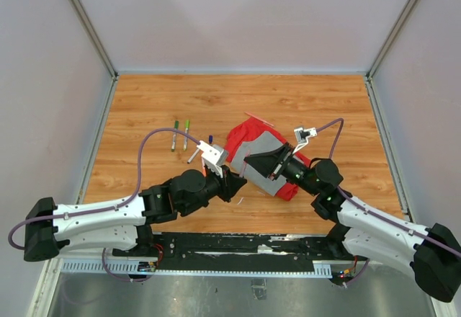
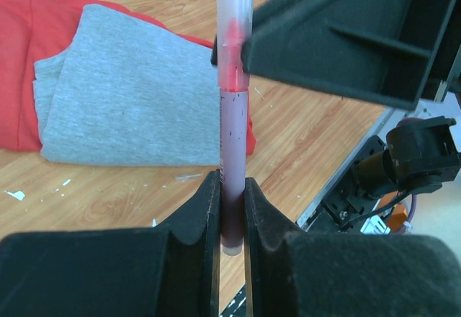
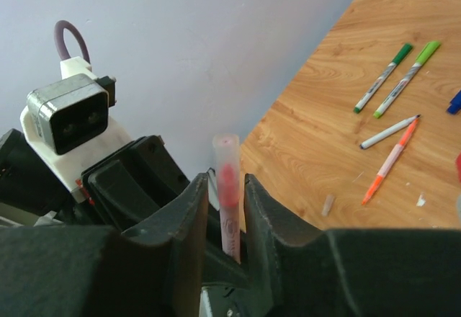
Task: Insert the pens into the pen caps
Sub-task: Insert the pen cap onto the pen.
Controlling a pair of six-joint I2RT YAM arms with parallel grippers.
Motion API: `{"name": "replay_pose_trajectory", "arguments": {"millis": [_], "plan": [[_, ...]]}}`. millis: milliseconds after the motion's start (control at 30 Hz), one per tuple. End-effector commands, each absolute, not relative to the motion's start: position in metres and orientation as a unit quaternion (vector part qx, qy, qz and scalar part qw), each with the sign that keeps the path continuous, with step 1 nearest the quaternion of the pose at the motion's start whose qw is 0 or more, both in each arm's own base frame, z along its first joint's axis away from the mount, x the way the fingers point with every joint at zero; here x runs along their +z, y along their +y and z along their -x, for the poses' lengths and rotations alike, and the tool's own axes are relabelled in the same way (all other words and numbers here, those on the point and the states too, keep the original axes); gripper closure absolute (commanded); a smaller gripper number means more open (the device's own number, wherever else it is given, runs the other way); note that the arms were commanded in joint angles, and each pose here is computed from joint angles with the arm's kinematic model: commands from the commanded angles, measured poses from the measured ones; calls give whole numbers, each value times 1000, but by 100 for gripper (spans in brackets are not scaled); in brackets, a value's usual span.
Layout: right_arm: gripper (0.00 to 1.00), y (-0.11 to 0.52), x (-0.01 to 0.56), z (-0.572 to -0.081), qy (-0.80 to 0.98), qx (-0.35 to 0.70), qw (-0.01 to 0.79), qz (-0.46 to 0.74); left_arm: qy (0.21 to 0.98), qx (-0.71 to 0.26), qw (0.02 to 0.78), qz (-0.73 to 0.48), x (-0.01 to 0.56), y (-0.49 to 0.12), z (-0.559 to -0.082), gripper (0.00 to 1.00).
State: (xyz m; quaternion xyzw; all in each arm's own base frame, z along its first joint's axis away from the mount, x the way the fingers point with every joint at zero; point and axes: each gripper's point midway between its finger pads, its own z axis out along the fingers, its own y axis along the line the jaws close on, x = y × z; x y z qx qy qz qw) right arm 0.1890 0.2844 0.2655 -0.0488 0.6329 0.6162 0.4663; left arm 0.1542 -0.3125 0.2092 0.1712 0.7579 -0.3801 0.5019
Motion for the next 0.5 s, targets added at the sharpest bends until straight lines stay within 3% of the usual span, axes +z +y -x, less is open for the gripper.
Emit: {"name": "replay_pose_trajectory", "arguments": {"millis": [0,167,467], "plan": [[68,285,259,-175,640,614,458,70,728,-411,530,-144,248,-314,-157,100],[38,270,253,-179,662,566,486,71,740,-390,531,-132,243,-302,-160,100],[29,223,255,-191,708,437,551,69,747,-373,536,-127,241,-290,-162,100]]}}
